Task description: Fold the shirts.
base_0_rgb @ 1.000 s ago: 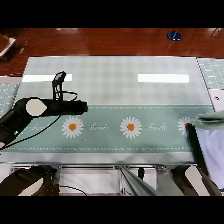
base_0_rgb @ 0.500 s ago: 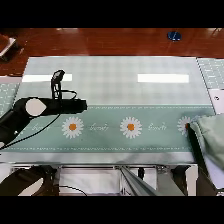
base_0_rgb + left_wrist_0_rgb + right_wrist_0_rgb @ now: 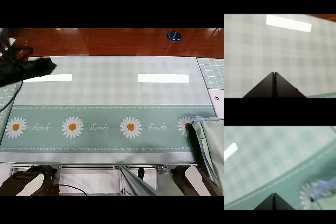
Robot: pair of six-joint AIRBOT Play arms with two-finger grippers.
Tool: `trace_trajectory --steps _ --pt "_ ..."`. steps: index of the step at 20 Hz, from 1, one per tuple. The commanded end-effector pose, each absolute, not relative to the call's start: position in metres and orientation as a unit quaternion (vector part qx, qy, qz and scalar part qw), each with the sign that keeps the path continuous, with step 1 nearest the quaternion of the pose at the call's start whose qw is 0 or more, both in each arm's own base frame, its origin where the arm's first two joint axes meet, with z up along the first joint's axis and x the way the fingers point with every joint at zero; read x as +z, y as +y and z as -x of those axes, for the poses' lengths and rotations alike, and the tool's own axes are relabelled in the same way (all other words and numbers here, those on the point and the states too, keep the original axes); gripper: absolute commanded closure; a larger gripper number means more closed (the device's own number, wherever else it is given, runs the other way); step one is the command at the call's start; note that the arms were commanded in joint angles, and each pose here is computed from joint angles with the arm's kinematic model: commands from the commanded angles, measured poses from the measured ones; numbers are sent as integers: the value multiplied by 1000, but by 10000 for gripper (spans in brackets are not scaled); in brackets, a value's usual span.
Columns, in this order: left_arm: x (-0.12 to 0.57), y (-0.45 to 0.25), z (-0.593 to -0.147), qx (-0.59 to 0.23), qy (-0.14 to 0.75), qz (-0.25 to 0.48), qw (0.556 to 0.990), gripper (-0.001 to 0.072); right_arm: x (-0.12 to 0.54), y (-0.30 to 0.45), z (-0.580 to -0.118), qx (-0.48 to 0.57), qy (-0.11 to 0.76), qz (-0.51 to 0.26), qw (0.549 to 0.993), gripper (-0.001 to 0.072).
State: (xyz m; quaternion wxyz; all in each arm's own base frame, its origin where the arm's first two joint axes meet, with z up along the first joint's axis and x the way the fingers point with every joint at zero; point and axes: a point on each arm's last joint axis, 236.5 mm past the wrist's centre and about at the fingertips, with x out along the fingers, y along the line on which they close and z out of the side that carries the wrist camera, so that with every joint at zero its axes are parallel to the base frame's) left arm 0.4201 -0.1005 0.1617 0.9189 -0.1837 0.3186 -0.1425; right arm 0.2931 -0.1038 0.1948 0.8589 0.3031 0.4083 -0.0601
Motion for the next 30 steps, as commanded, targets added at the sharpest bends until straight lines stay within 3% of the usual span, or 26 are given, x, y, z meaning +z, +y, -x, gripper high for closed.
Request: trace_trajectory --steps 1,3,5,7,11,30 --pt "209 -135 -422 -199 283 167 923 691 187 15 -366 116 433 -185 874 693" --pt "164 -153 -407 -211 346 78 911 691 121 42 -374 84 514 -10 854 693" --pt "100 -116 -398 -132 433 -3 892 691 69 19 -383 -65 549 41 832 694" --pt "70 -101 -385 -105 490 -7 866 691 39 39 -386 -74 574 -9 815 694" --pt "68 -102 -383 -116 493 -20 862 690 27 58 -390 -47 583 -36 811 693" --pt "67 -102 -384 -116 493 -19 862 690 27 58 -390 -46 582 -35 811 693"
